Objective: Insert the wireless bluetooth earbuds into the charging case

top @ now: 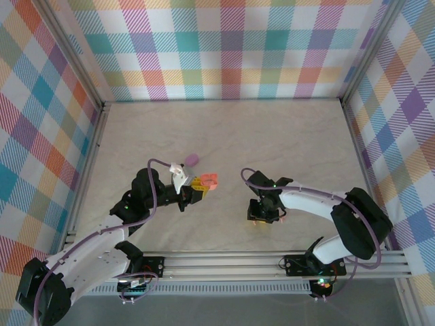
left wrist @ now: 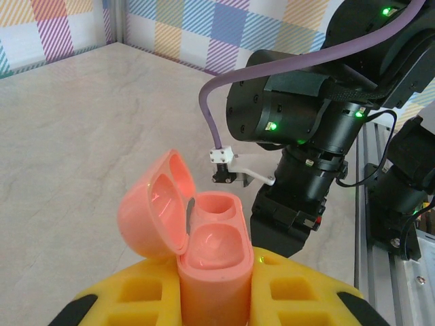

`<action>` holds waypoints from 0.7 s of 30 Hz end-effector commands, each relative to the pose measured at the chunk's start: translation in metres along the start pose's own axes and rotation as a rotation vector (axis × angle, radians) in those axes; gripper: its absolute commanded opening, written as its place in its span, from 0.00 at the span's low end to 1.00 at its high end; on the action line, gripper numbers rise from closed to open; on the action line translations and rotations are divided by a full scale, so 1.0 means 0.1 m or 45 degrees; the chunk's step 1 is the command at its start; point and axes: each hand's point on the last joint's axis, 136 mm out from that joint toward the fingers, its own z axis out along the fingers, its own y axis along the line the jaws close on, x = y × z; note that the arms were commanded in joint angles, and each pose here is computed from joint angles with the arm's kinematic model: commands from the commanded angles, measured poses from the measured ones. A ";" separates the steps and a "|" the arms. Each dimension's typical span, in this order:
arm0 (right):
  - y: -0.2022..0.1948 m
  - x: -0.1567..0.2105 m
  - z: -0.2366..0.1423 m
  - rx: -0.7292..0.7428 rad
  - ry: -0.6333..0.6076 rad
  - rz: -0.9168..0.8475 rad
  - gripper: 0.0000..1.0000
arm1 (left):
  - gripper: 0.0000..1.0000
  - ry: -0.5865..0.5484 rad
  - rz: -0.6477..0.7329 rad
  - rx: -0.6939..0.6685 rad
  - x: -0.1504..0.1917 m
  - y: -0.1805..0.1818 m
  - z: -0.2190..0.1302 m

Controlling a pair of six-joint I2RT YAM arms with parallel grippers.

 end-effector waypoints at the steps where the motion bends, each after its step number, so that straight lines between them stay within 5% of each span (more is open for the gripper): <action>1: 0.08 -0.05 0.02 0.000 0.004 -0.033 0.37 | 0.00 -0.029 0.019 0.028 -0.12 -0.07 -0.02; 10: 0.13 -0.09 0.08 0.013 0.032 -0.051 0.43 | 0.00 -0.018 0.017 0.033 -0.12 -0.07 0.00; 21: 0.15 -0.12 0.12 0.029 0.047 -0.061 0.36 | 0.00 -0.004 0.019 0.035 -0.11 -0.08 -0.01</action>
